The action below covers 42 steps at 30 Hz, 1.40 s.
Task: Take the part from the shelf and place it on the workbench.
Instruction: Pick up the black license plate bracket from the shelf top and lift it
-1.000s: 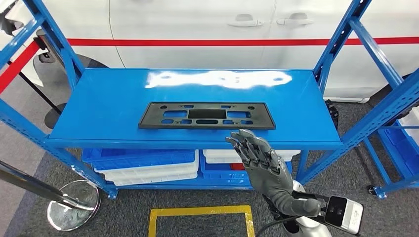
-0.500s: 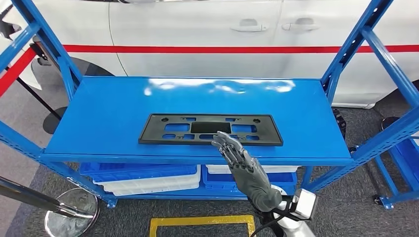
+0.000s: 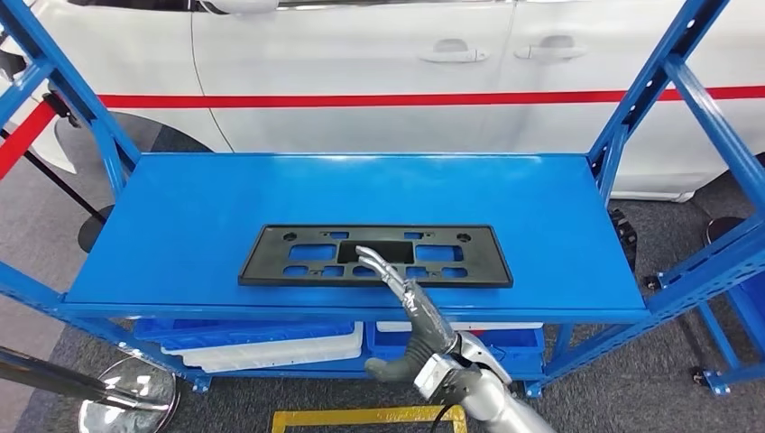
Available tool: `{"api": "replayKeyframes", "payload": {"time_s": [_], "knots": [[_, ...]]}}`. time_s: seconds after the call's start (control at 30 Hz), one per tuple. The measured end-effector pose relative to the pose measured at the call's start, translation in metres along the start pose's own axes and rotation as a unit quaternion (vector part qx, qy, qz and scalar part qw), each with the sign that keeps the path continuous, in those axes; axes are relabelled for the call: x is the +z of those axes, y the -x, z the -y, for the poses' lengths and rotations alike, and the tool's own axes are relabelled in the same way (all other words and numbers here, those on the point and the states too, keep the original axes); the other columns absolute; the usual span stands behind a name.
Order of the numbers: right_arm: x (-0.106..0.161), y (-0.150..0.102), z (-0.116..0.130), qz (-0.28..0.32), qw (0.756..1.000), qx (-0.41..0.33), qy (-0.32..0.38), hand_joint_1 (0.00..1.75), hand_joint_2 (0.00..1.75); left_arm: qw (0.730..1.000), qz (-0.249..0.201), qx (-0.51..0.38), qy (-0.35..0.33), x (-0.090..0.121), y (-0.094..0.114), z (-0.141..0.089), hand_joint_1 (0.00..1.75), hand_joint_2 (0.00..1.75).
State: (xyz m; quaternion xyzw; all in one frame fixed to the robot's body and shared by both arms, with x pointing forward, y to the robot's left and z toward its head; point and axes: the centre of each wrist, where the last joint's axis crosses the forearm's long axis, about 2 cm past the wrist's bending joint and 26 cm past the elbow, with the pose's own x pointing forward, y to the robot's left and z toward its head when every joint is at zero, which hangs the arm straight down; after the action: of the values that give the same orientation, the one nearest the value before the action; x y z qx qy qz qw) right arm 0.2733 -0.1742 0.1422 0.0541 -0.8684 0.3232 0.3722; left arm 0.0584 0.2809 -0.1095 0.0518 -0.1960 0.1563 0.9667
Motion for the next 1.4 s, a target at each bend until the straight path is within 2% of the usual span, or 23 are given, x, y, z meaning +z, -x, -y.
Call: {"api": "replayKeyframes", "payload": {"time_s": [0.17,0.33,0.5,0.6,0.77,1.1,1.4], "knots": [[-0.014,0.005,-0.01,0.006,0.989,0.149,0.028,0.0,1.75,0.998,-0.047,-0.035,-0.018,0.0,0.001,0.0,0.0,0.0],[-0.019,0.009,-0.022,0.003,0.978,0.209,0.025,0.0,1.75,0.996,-0.071,-0.053,-0.03,0.001,0.004,-0.003,0.0,0.0],[-0.029,0.009,-0.034,0.009,0.932,0.362,0.017,0.0,1.75,0.994,-0.082,-0.067,-0.041,0.0,0.003,-0.008,0.0,0.0],[-0.032,0.01,-0.043,0.012,0.91,0.415,0.014,0.0,1.75,0.993,-0.082,-0.069,-0.041,0.001,0.005,-0.009,0.0,0.0],[-0.033,0.02,-0.053,-0.007,0.896,0.443,-0.005,0.0,1.75,0.994,-0.077,-0.073,-0.038,0.001,0.007,-0.009,0.0,0.0],[-0.062,0.032,-0.05,-0.03,0.886,0.463,-0.011,0.0,1.75,0.993,-0.071,-0.084,-0.033,0.001,0.007,-0.008,0.0,0.0],[-0.072,0.041,-0.052,-0.056,0.882,0.468,-0.025,0.0,1.75,0.993,-0.071,-0.089,-0.031,0.001,0.007,-0.01,0.0,0.0]]}}
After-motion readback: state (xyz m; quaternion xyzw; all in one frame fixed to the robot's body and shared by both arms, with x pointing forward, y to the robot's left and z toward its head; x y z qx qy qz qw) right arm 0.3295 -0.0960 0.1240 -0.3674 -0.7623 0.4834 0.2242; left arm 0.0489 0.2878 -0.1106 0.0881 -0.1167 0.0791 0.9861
